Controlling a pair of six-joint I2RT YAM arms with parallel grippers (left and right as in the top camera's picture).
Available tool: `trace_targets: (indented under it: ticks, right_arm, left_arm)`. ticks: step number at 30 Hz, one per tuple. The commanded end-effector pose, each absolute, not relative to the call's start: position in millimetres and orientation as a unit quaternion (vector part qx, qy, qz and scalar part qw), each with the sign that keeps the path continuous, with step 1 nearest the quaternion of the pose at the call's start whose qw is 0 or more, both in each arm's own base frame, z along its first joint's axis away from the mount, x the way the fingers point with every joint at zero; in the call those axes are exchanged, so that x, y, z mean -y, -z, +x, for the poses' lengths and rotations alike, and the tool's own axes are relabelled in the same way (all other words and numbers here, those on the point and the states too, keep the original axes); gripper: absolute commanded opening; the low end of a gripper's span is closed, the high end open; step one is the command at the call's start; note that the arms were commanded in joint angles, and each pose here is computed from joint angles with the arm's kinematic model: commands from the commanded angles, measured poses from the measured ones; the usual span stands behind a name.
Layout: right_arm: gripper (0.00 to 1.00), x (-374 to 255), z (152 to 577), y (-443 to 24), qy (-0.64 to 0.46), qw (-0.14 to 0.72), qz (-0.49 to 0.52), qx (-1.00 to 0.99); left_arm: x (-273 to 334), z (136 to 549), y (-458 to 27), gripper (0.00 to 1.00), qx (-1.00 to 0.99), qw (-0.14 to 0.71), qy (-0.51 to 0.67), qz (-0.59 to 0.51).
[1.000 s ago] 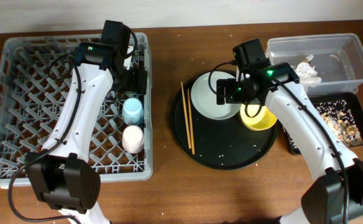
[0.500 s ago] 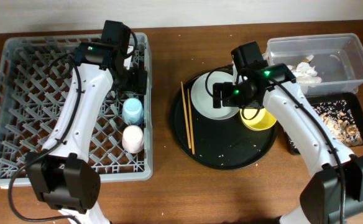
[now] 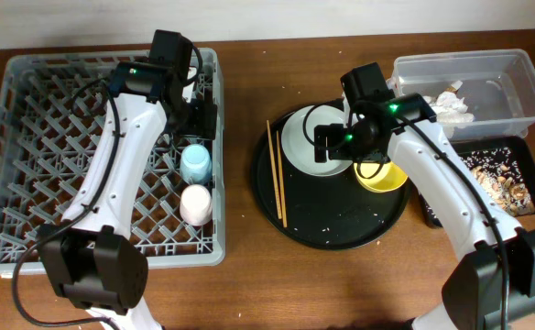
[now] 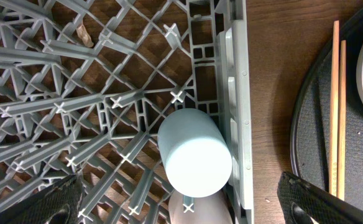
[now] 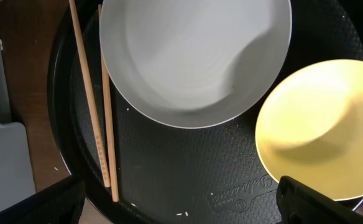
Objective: Sort waste into correct bins and load items into the dishwasher rack
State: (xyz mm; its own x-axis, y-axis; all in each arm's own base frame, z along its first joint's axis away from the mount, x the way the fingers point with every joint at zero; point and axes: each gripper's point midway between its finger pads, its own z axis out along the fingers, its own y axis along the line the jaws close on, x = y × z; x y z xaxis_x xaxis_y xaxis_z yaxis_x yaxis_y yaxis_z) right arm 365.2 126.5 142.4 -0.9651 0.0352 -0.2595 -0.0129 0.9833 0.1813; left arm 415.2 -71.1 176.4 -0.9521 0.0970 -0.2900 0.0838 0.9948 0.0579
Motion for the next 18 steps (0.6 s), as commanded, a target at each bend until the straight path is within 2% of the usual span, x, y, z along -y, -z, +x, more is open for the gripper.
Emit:
trace_targets:
  ticks: [1,7,14,15,17,18]
  right_arm:
    - [0.99,-131,361,-138,-0.092,0.124,0.001,-0.988]
    - [0.96,-132,386,-146,-0.084,0.18,-0.036,-0.979]
    - [0.92,-120,400,-151,-0.048,0.214,-0.027,-0.975]
    - [0.82,-116,404,-154,-0.036,0.225,-0.023,-0.973]
    - [0.31,-114,405,-156,-0.03,0.228,-0.022,-0.973]
    - [0.12,-113,404,-156,-0.03,0.228,-0.022,-0.973]
  left_arm:
    - [72,418,-183,0.99,-0.986,0.158,-0.023,0.048]
    - [72,418,-183,0.99,-0.986,0.158,-0.023,0.048]
    - [72,418,-183,0.99,-0.986,0.158,-0.023,0.048]
    - [72,418,-183,0.99,-0.986,0.158,-0.023,0.048]
    - [72,418,-183,0.99,-0.986,0.158,-0.023,0.048]
    - [72,418,-183,0.99,-0.986,0.158,-0.023,0.048]
